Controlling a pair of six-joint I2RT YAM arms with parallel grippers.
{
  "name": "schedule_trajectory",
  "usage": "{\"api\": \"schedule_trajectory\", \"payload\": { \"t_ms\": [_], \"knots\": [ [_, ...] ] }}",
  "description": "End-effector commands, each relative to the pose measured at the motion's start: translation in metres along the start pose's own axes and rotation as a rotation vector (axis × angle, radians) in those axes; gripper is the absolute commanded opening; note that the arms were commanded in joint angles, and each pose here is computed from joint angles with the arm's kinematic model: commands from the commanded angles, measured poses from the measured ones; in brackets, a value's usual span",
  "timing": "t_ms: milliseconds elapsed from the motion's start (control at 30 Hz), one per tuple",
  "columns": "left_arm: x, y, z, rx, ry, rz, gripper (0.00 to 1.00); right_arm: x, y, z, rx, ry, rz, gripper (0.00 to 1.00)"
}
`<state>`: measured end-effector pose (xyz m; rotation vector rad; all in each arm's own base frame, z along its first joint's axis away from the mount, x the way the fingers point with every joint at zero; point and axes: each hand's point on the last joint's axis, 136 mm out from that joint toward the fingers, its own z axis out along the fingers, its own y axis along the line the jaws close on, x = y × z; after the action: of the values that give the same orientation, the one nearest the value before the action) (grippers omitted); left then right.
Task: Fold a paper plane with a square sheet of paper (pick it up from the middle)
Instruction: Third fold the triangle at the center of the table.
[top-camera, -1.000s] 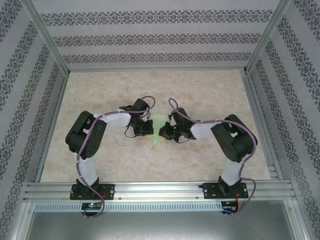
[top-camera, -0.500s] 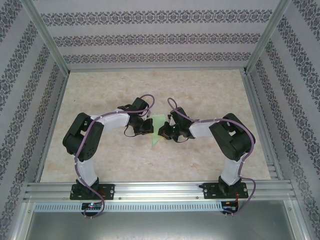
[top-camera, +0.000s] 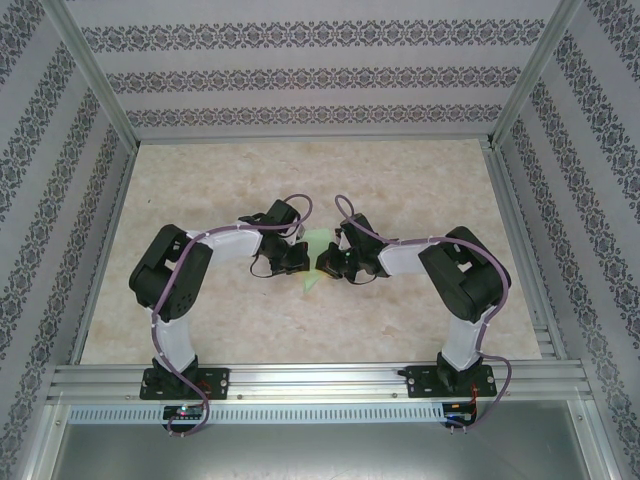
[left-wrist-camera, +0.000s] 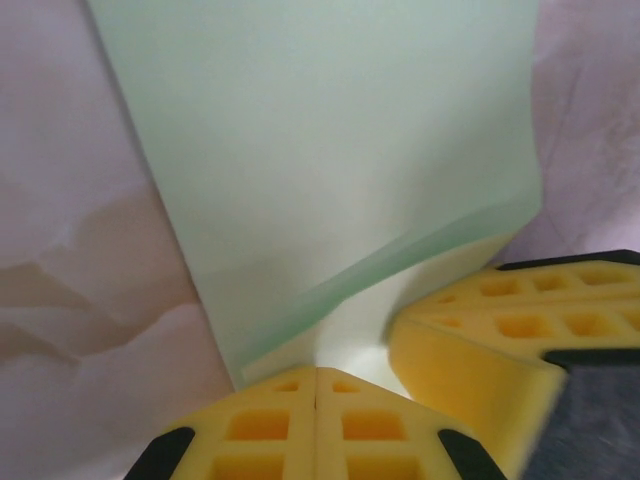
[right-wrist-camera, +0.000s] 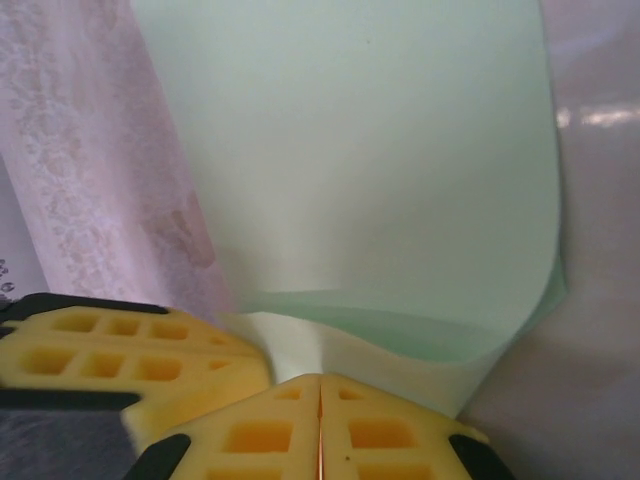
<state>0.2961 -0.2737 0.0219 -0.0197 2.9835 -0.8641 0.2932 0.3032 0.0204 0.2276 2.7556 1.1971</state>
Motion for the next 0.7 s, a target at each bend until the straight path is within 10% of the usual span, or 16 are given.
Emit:
{"api": "schedule_trajectory", "payload": {
  "t_ms": [0, 667],
  "knots": [
    [0.008, 0.013, 0.008, -0.056, 0.018, 0.001, 0.0, -0.011, 0.039, -0.018, -0.108, -0.065, -0.078, 0.1],
    [0.001, 0.03, 0.004, -0.148, -0.039, -0.005, 0.0, 0.031, 0.024, 0.001, -0.045, 0.013, -0.118, 0.09]
  ]
}}
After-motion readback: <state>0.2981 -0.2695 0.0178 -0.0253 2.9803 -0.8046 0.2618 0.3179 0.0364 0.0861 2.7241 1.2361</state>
